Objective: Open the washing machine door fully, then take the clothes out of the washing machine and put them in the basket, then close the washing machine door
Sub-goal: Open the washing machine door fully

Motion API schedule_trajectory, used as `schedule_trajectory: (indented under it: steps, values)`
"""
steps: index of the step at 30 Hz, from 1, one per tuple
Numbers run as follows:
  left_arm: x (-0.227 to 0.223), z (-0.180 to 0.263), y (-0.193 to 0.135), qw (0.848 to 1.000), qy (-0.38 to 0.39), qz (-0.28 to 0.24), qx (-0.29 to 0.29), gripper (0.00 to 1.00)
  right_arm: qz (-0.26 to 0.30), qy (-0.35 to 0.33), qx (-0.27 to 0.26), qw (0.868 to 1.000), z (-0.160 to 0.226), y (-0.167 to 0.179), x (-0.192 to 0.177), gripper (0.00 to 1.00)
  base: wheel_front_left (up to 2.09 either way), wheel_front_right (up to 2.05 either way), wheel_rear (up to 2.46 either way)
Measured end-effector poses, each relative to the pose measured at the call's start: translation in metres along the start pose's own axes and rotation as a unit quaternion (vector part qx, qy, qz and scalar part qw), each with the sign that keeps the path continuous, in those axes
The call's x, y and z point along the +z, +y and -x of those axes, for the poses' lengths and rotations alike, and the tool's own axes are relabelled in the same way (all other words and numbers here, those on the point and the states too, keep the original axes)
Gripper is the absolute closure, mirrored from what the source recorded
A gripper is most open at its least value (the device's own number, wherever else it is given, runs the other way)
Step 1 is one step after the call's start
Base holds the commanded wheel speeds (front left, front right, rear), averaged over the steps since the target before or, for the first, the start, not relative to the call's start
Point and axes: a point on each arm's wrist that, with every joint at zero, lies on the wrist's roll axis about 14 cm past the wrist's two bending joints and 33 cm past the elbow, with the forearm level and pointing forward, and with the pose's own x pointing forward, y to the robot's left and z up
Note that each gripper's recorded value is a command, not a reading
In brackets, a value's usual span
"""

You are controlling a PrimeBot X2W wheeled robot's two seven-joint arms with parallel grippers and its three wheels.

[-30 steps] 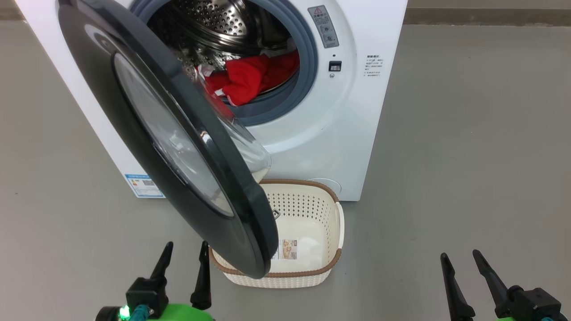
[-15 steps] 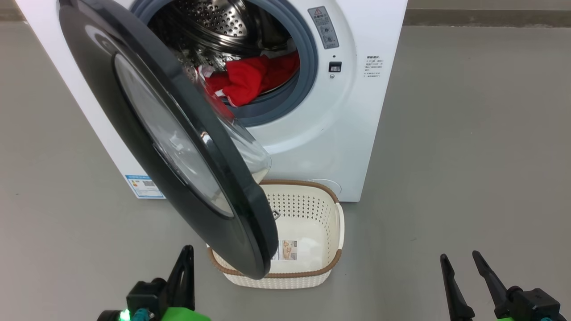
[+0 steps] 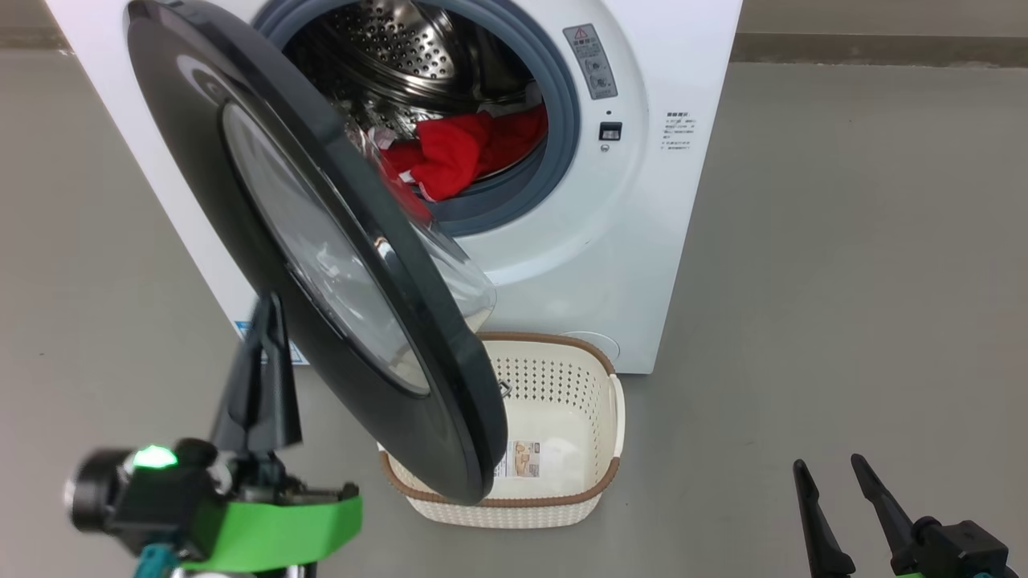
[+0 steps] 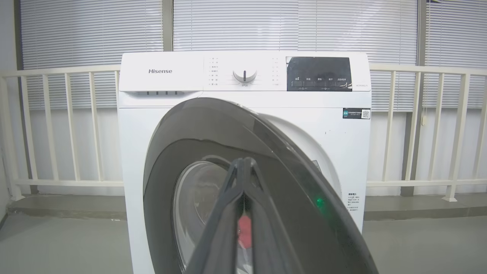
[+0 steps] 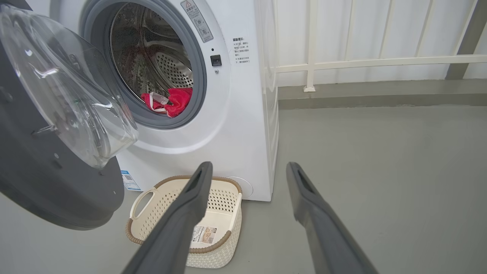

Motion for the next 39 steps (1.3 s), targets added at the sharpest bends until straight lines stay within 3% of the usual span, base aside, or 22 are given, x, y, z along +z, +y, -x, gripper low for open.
schedule_trajectory:
  steps: [7,13,20,28,33,39]
  values:
    - [0.098,-0.015,-0.032,0.986,-0.158,0.015,-0.047,1.00,0.000,0.000,-0.001,1.000,0.002,0.000,0.000,0.00,0.00,0.00,0.00]
    - [0.118,-0.007,-0.091,0.970,-0.184,0.065,-0.144,1.00,-0.001,0.001,-0.004,1.000,0.005,-0.002,-0.001,0.00,0.00,0.00,0.00]
    - [0.075,0.010,-0.148,0.960,-0.099,0.127,-0.230,1.00,-0.002,0.006,-0.006,1.000,0.007,-0.002,-0.005,0.00,0.00,0.00,0.00]
    - [-0.004,0.044,-0.205,0.930,0.094,0.198,-0.296,1.00,-0.004,0.016,-0.014,1.000,0.009,-0.007,-0.011,0.00,0.00,0.00,0.00]
    - [-0.062,0.062,-0.207,0.916,0.217,0.195,-0.276,1.00,-0.005,0.024,-0.018,1.000,0.008,-0.009,-0.015,0.00,0.00,0.00,0.00]
    - [-0.100,0.060,-0.186,0.922,0.267,0.164,-0.228,1.00,-0.005,0.029,-0.019,0.999,0.007,-0.010,-0.019,0.00,0.00,0.00,0.00]
